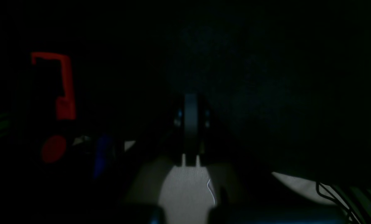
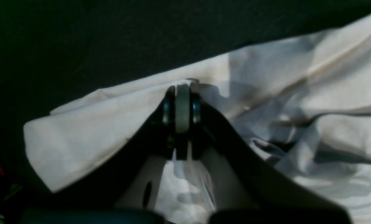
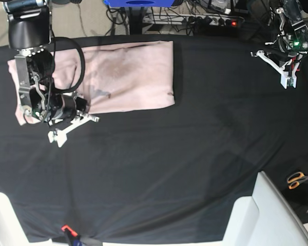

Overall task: Fold the T-shirt properly
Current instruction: 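Grasp the folded shirt's end with the right gripper and tuck it under, then release the shirt and raise the right gripper off it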

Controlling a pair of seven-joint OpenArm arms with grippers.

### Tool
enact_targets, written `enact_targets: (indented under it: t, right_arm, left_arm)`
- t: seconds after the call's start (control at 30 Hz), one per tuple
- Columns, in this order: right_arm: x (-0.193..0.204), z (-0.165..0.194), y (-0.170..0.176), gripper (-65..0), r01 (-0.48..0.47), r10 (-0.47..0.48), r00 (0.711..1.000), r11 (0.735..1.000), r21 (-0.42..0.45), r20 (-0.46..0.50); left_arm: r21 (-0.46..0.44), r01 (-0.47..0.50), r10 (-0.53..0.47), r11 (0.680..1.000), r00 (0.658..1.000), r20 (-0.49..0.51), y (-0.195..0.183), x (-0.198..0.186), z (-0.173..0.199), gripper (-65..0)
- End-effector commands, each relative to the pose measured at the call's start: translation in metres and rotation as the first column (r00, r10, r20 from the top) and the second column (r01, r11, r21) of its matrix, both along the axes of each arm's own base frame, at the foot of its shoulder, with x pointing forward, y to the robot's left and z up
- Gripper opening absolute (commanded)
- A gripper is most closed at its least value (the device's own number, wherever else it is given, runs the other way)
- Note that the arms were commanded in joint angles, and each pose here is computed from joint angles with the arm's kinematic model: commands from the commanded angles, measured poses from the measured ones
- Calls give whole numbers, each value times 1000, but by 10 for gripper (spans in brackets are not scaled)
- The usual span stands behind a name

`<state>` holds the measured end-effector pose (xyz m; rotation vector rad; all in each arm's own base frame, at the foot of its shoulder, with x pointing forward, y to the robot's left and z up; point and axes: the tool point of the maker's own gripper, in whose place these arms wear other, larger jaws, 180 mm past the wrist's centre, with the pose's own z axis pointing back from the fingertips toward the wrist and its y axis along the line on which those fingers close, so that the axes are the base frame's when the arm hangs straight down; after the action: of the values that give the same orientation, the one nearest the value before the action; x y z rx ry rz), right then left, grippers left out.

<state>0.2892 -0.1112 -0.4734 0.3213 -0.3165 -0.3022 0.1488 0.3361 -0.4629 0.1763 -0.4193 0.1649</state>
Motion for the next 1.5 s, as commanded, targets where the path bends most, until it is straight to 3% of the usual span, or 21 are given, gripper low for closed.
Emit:
enact_targets:
  t: [0.0, 0.2, 0.43, 0.57, 0.67, 0.73, 0.8, 0.9, 1.03, 1.07, 1.23, 1.47]
  right_arm:
    - [12, 9, -1, -650, 1, -1, 999, 1000, 2, 39]
    - [7, 6, -1, -635, 3, -3, 1000, 1000, 2, 22]
    - [3, 11, -11, -413, 43, -43, 998, 999, 6, 37]
    - [3, 36, -26, -399, 87, -86, 988, 996, 1, 131]
    - [2, 63, -50, -399, 164, -154, 955, 986, -18, 253]
    - [0, 77, -60, -399, 190, -166, 930, 981, -42, 329]
    - [-6, 82, -75, -399, 197, -152, 918, 976, -90, 365]
    - [-11, 77, -105, -393, 240, -178, 914, 961, -134, 364]
    - [-20, 67, -183, -390, 452, -388, 858, 882, -135, 338]
    - [-24, 63, -197, -378, 475, -418, 847, 873, -113, 329]
    - [-44, 59, -225, -293, 442, -451, 815, 890, 112, 363]
    - [-85, 19, -226, -291, 520, -552, 797, 833, 187, 244]
  left_arm:
    - [24, 3, -3, 1000, 1000, 28, 8, 7, 9, -650]
    - [3, 102, -102, 995, 995, 6, -18, 17, 1, -650]
    - [-1, 182, -182, 983, 982, 47, -36, 49, 7, -650]
    - [-18, 197, -194, 980, 974, 117, -44, 75, 19, -466]
    - [-141, 273, -241, 952, 948, 210, -71, 92, 28, -374]
    - [-223, 309, -244, 925, 930, 275, -86, 95, 35, -352]
    - [-256, 319, -236, 913, 922, 307, -91, 96, 39, -354]
    - [-218, 271, -219, 938, 947, 236, -73, 78, 26, -393]
    - [-117, 200, -185, 973, 974, 129, -31, 49, 15, -620]
    - [-88, 182, -171, 979, 978, 119, -19, 43, 15, -650]
    - [46, 157, -161, 987, 979, 125, 15, 14, 18, -650]
    - [90, 176, -184, 980, 980, 80, 23, -3, 15, -650]
